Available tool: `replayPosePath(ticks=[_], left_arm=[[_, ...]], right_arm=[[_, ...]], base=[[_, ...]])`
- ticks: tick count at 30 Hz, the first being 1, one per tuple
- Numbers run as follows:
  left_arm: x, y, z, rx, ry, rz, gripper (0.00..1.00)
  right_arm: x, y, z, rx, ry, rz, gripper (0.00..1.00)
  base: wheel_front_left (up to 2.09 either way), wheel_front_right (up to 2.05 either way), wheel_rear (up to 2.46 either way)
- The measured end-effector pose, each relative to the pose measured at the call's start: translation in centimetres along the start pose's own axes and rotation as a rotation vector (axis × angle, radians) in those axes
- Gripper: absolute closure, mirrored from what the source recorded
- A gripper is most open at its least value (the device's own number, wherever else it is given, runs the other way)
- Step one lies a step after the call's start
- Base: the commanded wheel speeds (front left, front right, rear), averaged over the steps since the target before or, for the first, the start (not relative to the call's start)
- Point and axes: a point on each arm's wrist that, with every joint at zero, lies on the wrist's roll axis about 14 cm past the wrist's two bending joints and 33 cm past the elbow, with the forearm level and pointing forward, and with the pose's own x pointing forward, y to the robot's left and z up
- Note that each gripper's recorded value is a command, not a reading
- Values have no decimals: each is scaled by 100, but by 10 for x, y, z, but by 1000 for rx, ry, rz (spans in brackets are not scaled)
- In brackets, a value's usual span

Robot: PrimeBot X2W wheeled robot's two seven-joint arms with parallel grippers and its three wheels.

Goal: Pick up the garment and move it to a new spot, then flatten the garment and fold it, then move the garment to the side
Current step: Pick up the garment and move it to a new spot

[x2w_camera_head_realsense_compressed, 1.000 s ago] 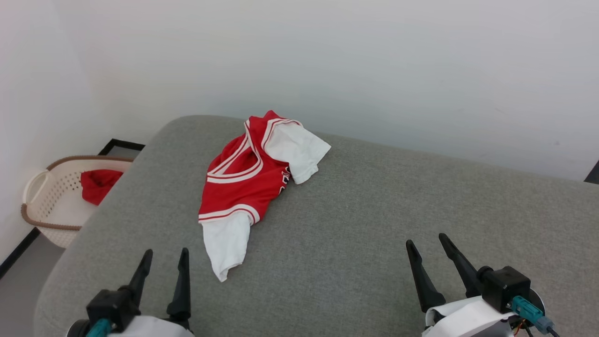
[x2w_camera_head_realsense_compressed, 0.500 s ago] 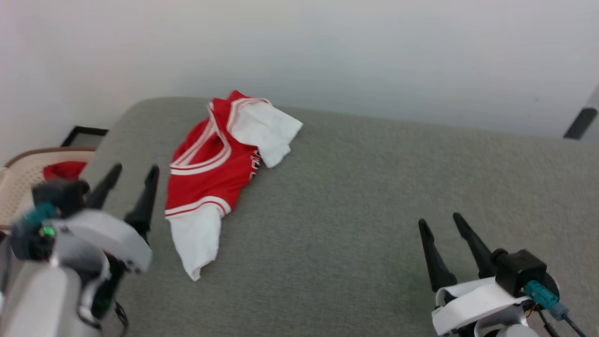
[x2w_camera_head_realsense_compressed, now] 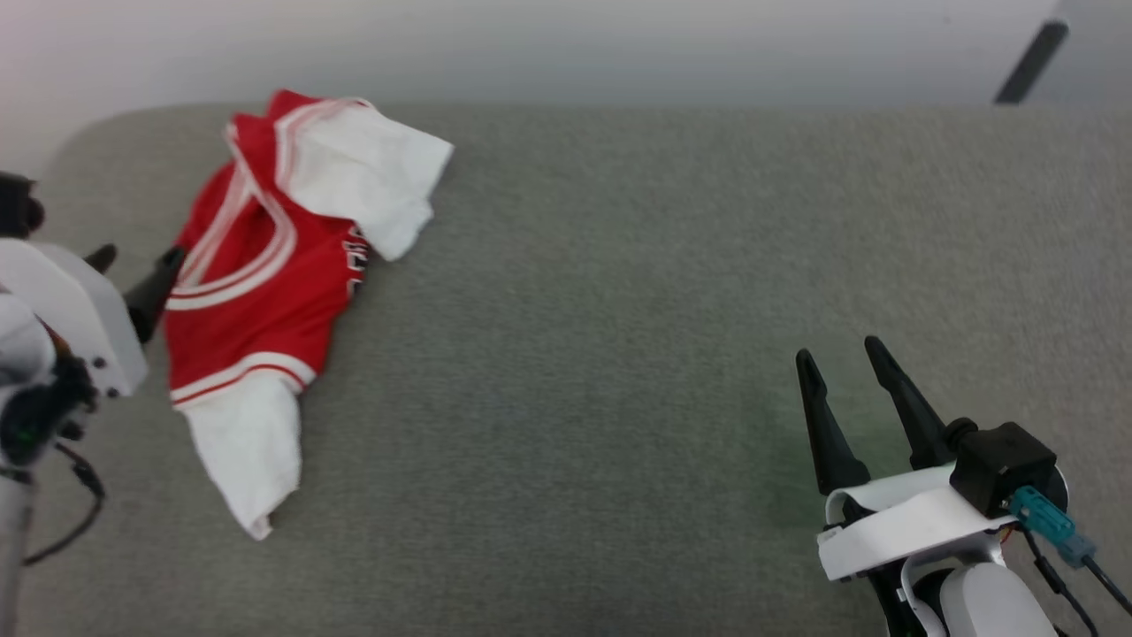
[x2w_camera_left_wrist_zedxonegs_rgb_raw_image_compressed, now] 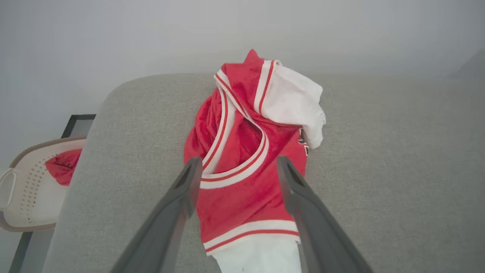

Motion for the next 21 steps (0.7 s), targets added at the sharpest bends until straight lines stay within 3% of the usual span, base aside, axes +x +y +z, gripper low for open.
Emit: replayPosePath(ticks=[10, 21], left_arm=[[67, 1, -57, -35, 346, 11, 0], [106, -5, -113, -41, 658, 43, 0]], right_arm=[[0, -34, -20, 3, 40, -82, 0], [1, -58, -35, -1, 78, -137, 0]], base=[[0, 0, 0], [0, 0, 0]])
